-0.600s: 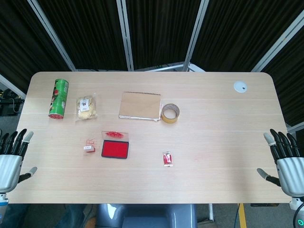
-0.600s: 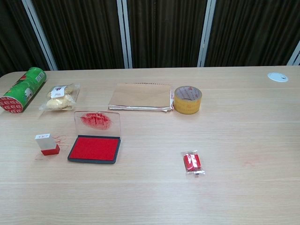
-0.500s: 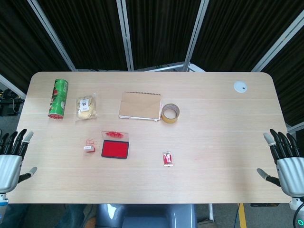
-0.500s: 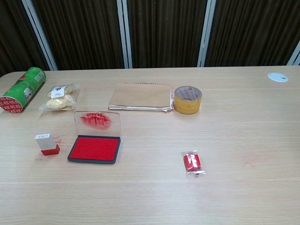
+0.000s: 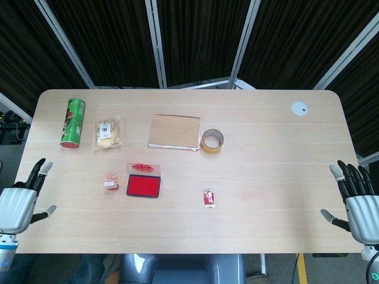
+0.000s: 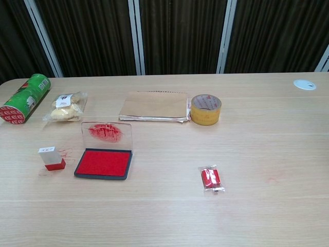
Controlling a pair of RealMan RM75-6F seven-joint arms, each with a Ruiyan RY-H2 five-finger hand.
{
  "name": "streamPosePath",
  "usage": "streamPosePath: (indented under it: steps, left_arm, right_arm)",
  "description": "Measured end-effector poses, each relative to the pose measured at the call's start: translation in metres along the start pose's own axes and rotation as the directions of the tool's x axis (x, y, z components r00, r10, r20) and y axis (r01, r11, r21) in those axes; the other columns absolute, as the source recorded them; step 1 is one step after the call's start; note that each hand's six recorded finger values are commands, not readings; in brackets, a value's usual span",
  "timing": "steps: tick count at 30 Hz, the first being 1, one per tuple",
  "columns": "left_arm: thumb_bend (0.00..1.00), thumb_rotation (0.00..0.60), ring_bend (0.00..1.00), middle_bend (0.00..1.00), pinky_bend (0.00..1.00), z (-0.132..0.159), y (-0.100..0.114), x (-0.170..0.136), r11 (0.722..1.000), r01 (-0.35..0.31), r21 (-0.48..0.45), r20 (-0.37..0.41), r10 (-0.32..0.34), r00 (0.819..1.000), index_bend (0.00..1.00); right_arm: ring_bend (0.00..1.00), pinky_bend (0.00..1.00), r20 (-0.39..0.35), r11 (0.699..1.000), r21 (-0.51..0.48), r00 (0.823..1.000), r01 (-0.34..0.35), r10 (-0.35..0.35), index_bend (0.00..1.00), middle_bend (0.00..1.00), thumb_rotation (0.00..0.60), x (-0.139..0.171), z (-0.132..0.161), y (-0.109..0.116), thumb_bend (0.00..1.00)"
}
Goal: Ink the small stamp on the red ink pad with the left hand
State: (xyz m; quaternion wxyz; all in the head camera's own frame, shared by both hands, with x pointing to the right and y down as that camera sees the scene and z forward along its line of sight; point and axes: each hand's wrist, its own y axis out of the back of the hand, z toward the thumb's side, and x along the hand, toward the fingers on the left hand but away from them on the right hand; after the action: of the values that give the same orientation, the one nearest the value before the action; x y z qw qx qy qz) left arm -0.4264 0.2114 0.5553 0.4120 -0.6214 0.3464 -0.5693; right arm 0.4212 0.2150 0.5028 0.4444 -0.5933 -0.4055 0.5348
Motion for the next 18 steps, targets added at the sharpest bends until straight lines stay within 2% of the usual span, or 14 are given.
streamPosePath:
  steps: [6, 9, 13, 18]
  left_arm:
    - [0.0, 0.6, 0.86, 0.15, 0.97, 0.013, -0.035, 0.031, 0.992, 0.096, -0.079, 0.012, -0.095, 0.995, 0.06]
    - [0.01, 0.6, 0.86, 0.23, 0.97, 0.02, -0.049, 0.044, 0.984, 0.135, -0.118, 0.005, -0.136, 0.991, 0.16]
    - [0.07, 0.6, 0.87, 0.33, 0.97, 0.025, -0.067, 0.056, 0.969, 0.186, -0.163, -0.04, -0.195, 0.98, 0.28]
    - [0.15, 0.6, 0.87, 0.37, 0.97, 0.041, -0.09, 0.074, 0.948, 0.24, -0.208, -0.1, -0.265, 0.959, 0.33]
  right_arm:
    - [0.0, 0.0, 0.009, 1.0, -0.01, 1.0, -0.004, 0.004, 0.0, 0.0, 0.6, -0.001, -0.004, 0.0, 0.0]
    - [0.0, 0.0, 0.015, 1.0, -0.011, 1.0, -0.013, 0.013, 0.0, 0.0, 0.6, -0.002, -0.006, -0.002, 0.0]
    - [0.0, 0.0, 0.023, 1.0, -0.019, 0.999, -0.024, 0.024, 0.0, 0.0, 0.6, -0.004, -0.009, -0.004, 0.0]
    - [0.0, 0.0, 0.027, 0.999, -0.026, 0.999, -0.028, 0.029, 0.0, 0.0, 0.6, -0.005, -0.011, -0.005, 0.0]
